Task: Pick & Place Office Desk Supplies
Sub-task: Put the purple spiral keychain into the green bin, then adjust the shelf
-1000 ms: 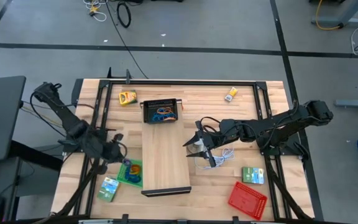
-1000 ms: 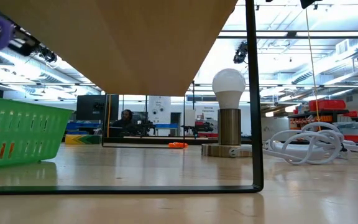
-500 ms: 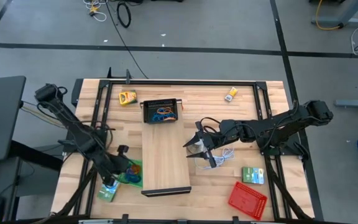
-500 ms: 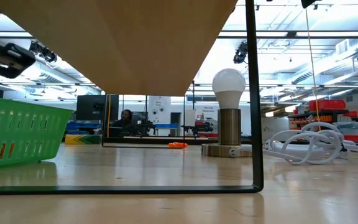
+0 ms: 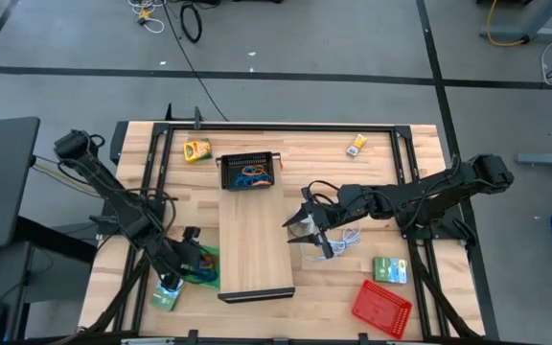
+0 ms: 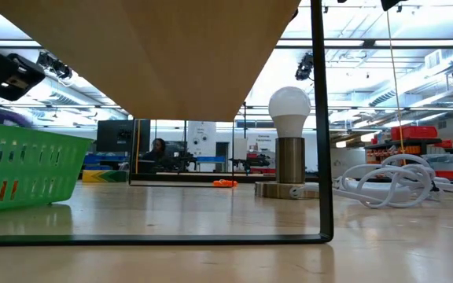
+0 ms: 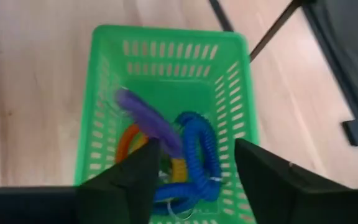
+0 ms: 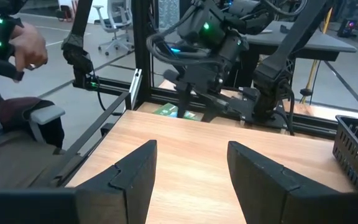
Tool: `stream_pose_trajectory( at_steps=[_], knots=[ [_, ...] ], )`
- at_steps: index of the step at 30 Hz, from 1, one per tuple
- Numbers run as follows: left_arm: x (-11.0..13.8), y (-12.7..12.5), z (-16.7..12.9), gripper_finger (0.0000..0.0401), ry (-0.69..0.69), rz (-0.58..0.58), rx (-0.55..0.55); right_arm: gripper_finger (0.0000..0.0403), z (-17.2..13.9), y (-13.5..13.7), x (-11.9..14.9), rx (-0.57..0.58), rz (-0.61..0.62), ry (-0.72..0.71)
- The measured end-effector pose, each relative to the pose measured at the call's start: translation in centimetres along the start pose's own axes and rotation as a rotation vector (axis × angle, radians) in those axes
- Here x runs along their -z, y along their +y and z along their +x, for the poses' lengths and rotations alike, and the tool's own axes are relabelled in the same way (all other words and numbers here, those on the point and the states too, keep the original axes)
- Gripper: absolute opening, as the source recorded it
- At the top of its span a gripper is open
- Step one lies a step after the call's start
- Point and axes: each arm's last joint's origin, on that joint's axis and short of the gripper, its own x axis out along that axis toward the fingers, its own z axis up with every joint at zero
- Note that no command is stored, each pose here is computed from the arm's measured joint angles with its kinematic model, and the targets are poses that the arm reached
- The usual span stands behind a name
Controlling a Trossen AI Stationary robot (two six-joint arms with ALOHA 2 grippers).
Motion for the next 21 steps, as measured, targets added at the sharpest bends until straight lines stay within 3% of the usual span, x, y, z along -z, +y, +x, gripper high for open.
stream_pose_trajectory(
  at_steps=[5,11,15,21],
  knots=[
    [-0.8,-0.4,-0.4,0.0257,-0.082,0.036,0.066,0.0204,0.0,0.0,0.1,-0.001,0.002,0.013],
    [-1.9,-0.1,-2.1,0.0258,-0.242,0.076,0.018,0.0204,0.0,0.0,0.1,-0.001,0.002,0.014],
    [-3.1,0.3,-4.0,0.0253,-0.427,0.113,-0.041,0.0204,0.0,0.0,0.1,-0.001,-0.001,0.014],
    [-5.1,0.6,-8.1,0.0253,-0.757,0.265,-0.075,0.0204,0.0,0.0,0.1,-0.001,-0.015,0.013]
  ],
)
